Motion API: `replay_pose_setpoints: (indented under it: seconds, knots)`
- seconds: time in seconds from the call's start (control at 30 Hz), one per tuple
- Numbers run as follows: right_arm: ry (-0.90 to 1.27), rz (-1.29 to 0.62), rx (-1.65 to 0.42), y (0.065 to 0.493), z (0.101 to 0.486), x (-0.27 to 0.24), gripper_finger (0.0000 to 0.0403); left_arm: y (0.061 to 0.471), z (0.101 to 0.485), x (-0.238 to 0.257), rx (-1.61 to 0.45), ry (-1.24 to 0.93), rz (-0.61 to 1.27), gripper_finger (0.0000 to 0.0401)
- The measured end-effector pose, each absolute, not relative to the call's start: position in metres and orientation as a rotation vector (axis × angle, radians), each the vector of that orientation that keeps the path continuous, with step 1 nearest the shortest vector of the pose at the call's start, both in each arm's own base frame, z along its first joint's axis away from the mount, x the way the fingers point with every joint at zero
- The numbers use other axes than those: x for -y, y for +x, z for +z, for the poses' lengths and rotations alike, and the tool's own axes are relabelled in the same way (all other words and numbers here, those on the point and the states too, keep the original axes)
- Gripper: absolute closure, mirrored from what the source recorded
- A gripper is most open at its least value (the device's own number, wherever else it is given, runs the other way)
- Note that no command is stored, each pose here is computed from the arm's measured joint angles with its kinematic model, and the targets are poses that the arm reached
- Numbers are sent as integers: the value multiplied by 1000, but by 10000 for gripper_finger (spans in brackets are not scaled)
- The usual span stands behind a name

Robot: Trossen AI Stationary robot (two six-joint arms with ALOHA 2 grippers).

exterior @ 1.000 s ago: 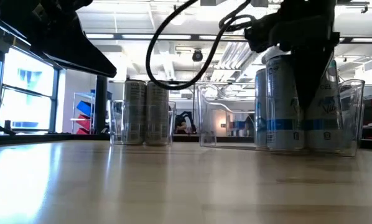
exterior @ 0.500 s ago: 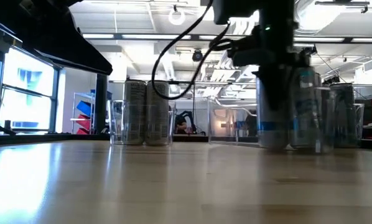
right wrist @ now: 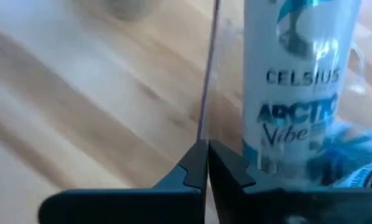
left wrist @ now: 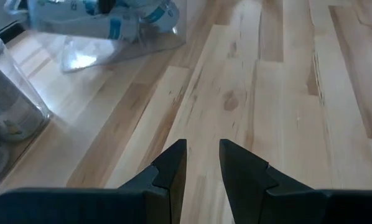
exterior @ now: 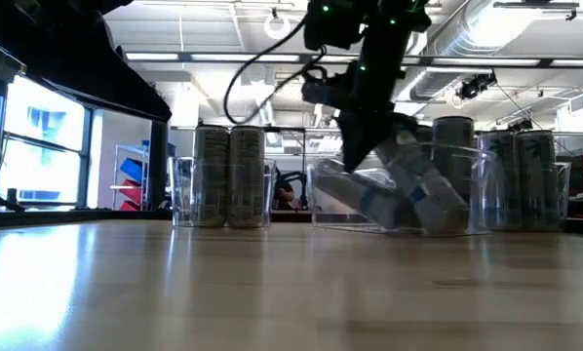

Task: Sort soda cans
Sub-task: Move the transparent bin to the top center of the table, then adjust the white/blue soda cans

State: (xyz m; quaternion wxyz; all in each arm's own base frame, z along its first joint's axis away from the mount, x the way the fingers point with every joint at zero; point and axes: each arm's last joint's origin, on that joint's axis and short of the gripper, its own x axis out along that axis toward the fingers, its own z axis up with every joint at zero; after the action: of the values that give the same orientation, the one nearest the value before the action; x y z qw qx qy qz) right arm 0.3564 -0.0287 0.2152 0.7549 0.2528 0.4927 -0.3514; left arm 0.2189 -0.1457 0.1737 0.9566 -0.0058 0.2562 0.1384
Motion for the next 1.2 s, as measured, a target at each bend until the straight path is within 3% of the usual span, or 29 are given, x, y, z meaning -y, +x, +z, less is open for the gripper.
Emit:
replay_pose_setpoints:
  seconds: [0.33, 0.47, 0.7, 0.87, 1.07, 1.2]
  knots:
    - [493, -537, -1061, 366, 224, 15, 295, 217, 173, 148, -524, -5, 271, 312]
    - [443, -458, -1026, 370, 243, -4, 273, 217, 173, 148, -524, -5, 272, 312]
    - [213, -406, -998, 369, 284, -39, 269, 217, 173, 148, -522, -8, 272, 312]
    - [2, -485, -1051, 350, 301, -57, 269, 216, 172, 147, -533, -16, 288, 312]
    - [19, -530, -1083, 332, 300, -16, 271, 218, 171, 142, -530, -18, 323, 312]
    - [94, -561, -1069, 335, 295, 20, 295, 220, 171, 139, -531, -21, 337, 312]
